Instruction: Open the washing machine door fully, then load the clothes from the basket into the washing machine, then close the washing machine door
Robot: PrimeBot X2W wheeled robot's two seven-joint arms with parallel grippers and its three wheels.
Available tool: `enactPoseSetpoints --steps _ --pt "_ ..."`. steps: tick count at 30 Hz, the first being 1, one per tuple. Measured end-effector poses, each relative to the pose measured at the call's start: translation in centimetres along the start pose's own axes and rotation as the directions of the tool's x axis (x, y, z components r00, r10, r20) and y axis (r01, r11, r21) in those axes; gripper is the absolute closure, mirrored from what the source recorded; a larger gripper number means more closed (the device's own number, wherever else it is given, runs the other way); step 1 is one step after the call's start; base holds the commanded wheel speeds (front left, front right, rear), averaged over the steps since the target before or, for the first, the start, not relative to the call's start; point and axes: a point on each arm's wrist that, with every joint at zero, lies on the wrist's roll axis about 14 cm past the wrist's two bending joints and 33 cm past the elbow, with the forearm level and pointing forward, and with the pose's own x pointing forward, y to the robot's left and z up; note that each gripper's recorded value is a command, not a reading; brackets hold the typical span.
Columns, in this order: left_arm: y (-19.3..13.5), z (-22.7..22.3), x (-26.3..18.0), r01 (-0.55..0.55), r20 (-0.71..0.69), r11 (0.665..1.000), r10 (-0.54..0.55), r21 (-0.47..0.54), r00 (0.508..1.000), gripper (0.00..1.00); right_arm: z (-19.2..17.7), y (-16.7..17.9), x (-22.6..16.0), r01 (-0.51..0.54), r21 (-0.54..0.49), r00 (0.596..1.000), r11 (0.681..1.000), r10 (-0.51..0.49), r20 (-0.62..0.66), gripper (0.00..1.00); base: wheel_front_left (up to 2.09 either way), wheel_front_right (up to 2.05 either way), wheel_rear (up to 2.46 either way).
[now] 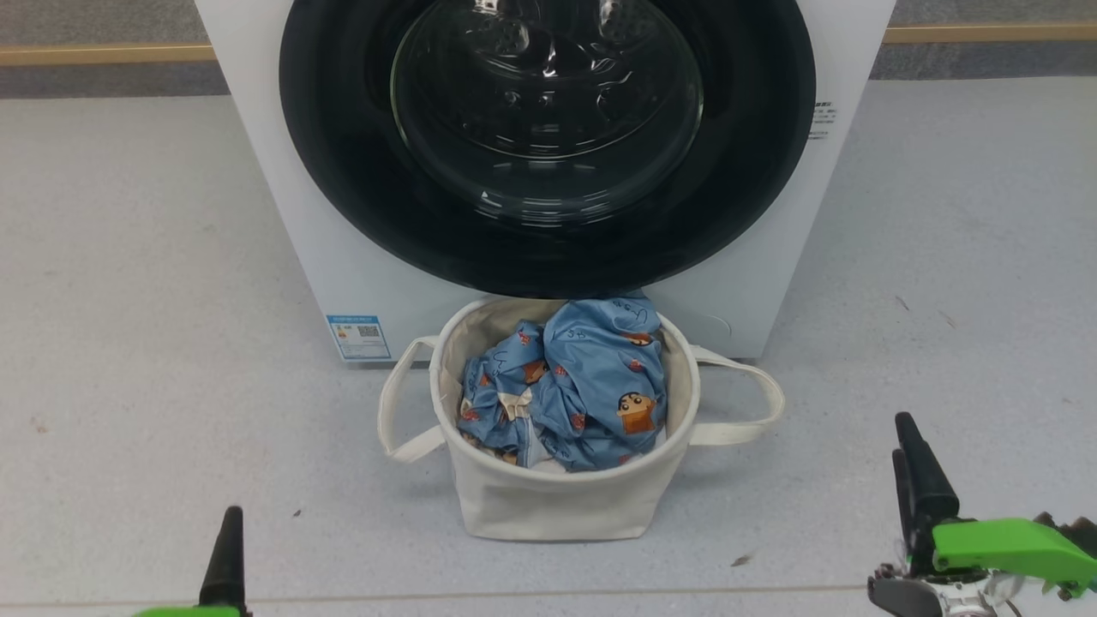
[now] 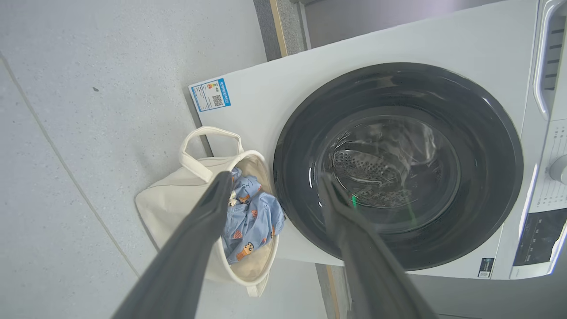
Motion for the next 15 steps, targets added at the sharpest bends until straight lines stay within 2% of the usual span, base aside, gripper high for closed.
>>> enactPoseSetpoints --steps 6,15 --pt "-1.0 0.1 0.4 0.018 -0.010 0.992 -0.017 0.125 1.000 0.00 -0.6 0.5 0.2 -0.015 -0.106 1.000 0.994 0.013 -0.016 0.00 0.00 0.00 0.00" --pt "-1.8 -0.1 0.8 0.037 -0.039 0.941 -0.025 0.338 0.999 0.00 -1.6 2.0 0.7 -0.067 -0.292 0.997 0.954 0.057 -0.043 0.00 0.00 0.00 0.00"
